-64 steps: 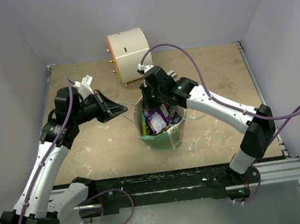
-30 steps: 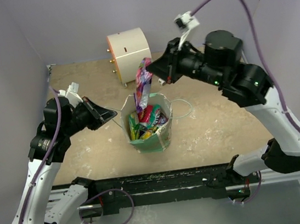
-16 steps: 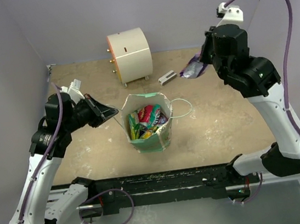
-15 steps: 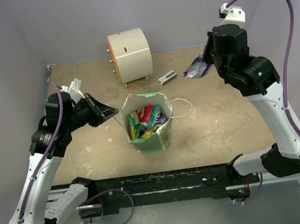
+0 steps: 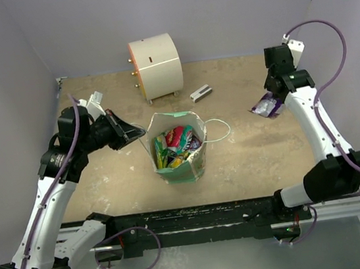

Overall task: Take the snacks out of the paper bag
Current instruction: Place the snack at the center of the board, then take out the snack from the paper bag.

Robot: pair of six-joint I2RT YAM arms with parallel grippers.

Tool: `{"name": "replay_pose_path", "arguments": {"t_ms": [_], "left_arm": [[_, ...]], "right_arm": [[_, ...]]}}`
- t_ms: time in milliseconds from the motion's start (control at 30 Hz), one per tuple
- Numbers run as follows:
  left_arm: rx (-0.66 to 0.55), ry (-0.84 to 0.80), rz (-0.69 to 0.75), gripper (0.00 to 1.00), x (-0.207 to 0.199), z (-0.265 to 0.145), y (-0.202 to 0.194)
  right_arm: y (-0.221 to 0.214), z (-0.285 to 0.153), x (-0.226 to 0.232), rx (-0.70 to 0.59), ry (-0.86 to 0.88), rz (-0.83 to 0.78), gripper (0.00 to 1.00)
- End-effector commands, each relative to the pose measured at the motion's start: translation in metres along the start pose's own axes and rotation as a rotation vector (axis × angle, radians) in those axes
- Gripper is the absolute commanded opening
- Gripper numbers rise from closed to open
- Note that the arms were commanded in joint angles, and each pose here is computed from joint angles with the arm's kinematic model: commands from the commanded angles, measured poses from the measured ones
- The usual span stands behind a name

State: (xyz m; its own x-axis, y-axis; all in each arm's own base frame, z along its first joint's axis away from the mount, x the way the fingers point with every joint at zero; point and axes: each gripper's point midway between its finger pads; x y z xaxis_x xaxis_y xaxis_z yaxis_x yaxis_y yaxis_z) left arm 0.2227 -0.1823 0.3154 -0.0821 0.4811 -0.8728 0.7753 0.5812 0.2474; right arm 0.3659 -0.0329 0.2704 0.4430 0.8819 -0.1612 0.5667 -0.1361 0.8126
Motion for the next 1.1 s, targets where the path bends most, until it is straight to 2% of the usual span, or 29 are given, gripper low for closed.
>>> {"name": "replay_pose_path", "arguments": {"t_ms": [0,200,400,500,600,733,833,933,967,1067], "left_arm": [[-0.015,-0.1,0.083,0.0,-0.033,-0.006,0.01],[-0.005,-0.051,0.135,0.0,-0.032,-0.002,0.016],[-0.029,0.008,0.2,0.0,-0.034,-0.004,0.029],[-0.044,0.019,0.214,0.0,-0.037,-0.007,0.033],[-0.05,0.019,0.218,0.0,-0.038,-0.008,0.034],[-0.033,0.007,0.215,0.0,-0.037,-0.005,0.031],[-0.023,-0.014,0.214,0.0,-0.038,-0.004,0.028],[-0.019,-0.031,0.209,0.0,-0.038,-0.005,0.025],[-0.023,-0.037,0.21,0.0,-0.038,-0.006,0.024],[-0.03,-0.056,0.194,0.0,-0.036,-0.006,0.021]], "right_arm": [[0.013,0.032,0.0,-0.036,-0.013,0.116,0.0],[0.003,0.087,0.02,0.034,-0.034,0.112,0.0],[0.008,0.164,0.081,0.128,0.043,0.109,0.01],[0.012,0.194,0.114,0.194,0.112,0.097,0.23],[0.017,0.205,0.137,0.219,0.197,0.076,0.44],[0.017,0.19,0.151,0.226,0.32,0.051,0.55],[0.019,0.153,0.152,0.215,0.434,0.036,0.57],[0.007,0.115,0.145,0.214,0.527,-0.002,0.57],[-0.01,0.101,0.147,0.244,0.575,-0.004,0.57],[-0.016,0.053,0.143,0.198,0.689,0.008,0.58]]}}
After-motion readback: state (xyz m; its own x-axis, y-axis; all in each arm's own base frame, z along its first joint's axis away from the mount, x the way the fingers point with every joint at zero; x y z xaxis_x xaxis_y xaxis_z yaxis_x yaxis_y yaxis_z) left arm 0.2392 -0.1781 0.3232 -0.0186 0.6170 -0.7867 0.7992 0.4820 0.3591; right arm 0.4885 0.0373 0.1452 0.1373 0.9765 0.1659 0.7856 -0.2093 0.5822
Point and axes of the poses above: each gripper's point midway between its finger pads, its own z axis out along the fingers, its own x axis along the line the jaws close on, y = z × x, and after that the axes turned 9 degrees about -z, right-handed
